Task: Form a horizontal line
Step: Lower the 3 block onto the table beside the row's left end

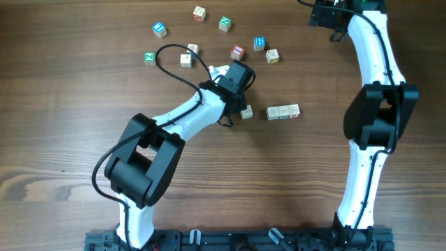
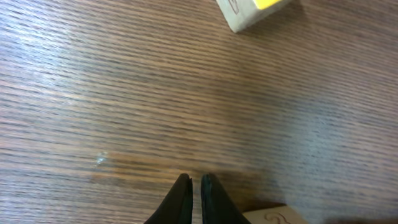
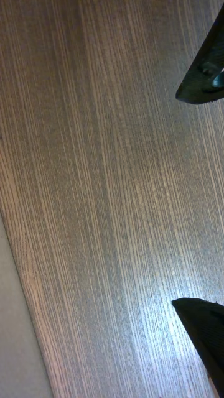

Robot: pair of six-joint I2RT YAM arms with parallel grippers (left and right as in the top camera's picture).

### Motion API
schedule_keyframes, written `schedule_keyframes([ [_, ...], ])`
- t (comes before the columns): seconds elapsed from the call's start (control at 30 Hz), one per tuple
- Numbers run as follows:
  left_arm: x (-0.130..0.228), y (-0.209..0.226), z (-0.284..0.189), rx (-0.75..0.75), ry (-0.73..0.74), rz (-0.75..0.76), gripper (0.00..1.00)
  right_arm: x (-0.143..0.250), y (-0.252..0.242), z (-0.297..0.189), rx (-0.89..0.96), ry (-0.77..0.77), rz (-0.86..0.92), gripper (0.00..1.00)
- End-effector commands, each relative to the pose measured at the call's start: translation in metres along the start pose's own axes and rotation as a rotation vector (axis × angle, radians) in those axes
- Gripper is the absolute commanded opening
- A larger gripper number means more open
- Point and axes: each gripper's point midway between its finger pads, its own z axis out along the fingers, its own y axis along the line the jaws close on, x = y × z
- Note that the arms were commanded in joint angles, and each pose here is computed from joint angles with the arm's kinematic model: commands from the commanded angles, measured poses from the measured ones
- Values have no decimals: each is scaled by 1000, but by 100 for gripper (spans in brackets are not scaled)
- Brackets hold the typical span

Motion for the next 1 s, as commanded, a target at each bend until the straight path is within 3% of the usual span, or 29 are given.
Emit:
schedule_keyframes([
  [0.0,13,-10,4,58,71,2,10,-3,4,-4,-7,-11,-16,100],
  [0.3,13,-10,4,59,71,2,4,-3,4,-4,-6,-11,-16,100],
  [0.97,19,-15,3,71,82,15,4,-3,4,-4,-6,-11,-16,100],
])
